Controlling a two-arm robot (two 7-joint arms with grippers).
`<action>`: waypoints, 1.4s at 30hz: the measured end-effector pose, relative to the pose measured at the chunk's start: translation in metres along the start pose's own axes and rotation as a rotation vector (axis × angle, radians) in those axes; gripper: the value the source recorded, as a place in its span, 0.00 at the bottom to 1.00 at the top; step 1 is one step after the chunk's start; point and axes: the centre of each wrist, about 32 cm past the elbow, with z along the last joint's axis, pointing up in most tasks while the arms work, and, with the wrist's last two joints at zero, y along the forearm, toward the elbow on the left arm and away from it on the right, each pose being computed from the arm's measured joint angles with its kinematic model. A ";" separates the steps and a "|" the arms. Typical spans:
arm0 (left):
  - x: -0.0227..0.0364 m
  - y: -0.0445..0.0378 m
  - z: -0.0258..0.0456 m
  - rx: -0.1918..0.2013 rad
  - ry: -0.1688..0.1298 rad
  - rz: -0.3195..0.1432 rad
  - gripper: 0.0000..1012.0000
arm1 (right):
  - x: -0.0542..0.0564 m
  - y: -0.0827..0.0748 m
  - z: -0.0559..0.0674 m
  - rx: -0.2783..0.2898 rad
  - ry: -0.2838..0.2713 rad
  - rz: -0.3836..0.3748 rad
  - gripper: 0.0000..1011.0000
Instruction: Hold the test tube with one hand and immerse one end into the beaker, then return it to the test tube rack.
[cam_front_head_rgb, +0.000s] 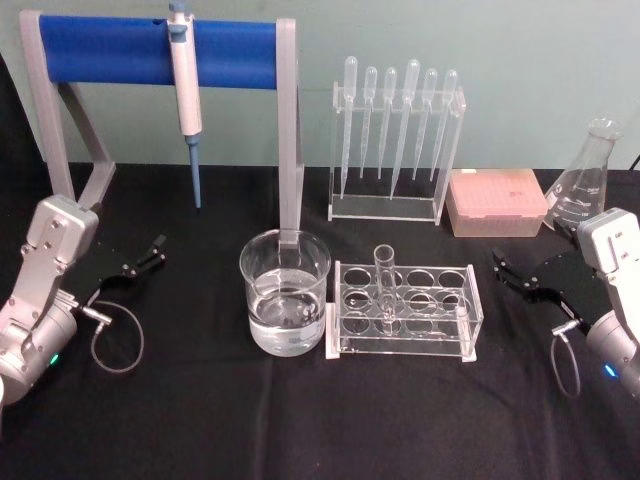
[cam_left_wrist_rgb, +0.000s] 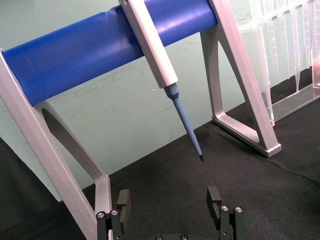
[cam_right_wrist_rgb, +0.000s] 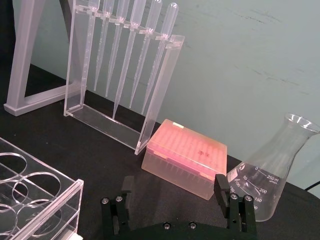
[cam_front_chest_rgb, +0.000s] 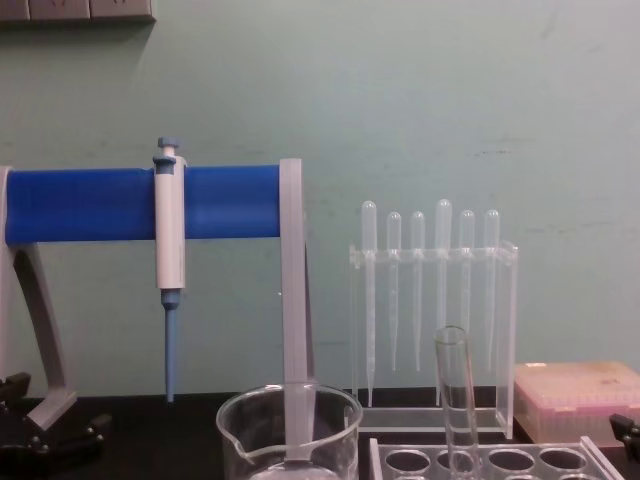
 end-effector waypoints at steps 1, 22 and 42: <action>0.0000 0.0000 0.0000 0.000 0.000 0.000 0.99 | 0.000 0.000 0.000 0.000 0.000 0.000 0.99; 0.0000 0.0000 0.0000 0.000 0.000 0.000 0.99 | 0.000 0.000 0.000 0.000 0.000 0.000 0.99; 0.0000 0.0000 0.0000 0.000 0.000 0.000 0.99 | 0.000 0.000 0.000 0.000 0.000 0.000 0.99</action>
